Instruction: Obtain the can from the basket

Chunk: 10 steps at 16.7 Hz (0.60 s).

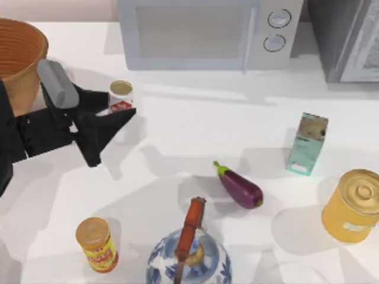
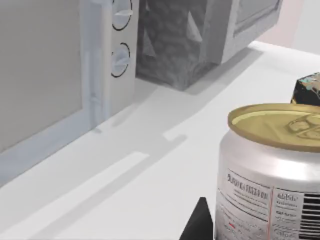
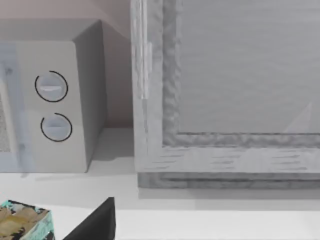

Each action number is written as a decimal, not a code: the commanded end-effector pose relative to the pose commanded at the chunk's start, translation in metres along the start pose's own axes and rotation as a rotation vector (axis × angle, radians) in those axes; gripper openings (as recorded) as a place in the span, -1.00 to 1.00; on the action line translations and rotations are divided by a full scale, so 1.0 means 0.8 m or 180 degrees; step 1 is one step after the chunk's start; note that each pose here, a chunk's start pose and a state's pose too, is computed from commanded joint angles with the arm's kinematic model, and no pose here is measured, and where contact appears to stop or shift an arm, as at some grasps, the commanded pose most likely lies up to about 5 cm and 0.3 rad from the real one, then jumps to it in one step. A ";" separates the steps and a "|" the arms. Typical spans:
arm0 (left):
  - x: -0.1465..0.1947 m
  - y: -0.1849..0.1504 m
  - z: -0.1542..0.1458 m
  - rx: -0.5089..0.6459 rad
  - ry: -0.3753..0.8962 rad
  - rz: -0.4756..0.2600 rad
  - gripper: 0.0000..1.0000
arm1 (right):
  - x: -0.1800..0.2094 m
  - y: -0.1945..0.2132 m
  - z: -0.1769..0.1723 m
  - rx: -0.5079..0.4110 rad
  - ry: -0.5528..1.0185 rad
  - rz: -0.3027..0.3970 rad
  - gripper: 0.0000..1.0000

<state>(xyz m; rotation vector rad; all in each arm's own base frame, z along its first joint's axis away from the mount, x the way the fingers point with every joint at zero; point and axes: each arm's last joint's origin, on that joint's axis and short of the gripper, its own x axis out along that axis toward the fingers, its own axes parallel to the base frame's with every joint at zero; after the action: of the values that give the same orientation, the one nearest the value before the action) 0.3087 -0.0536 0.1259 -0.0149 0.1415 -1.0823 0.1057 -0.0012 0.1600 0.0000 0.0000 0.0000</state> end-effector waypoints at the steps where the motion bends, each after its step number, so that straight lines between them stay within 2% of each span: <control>1: 0.005 0.005 -0.006 0.0009 -0.0015 -0.0093 -1.00 | 0.000 0.000 0.000 0.0000 0.0000 0.0000 1.00; 10: 0.041 0.044 -0.071 0.0041 -0.0109 -0.0847 -1.00 | 0.000 0.000 0.000 0.0000 0.0000 0.0000 1.00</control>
<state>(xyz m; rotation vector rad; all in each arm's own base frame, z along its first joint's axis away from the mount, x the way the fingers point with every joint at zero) 0.3476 -0.0625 0.0631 -0.0414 0.1035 -1.3478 0.1057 -0.0012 0.1600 0.0000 0.0000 0.0000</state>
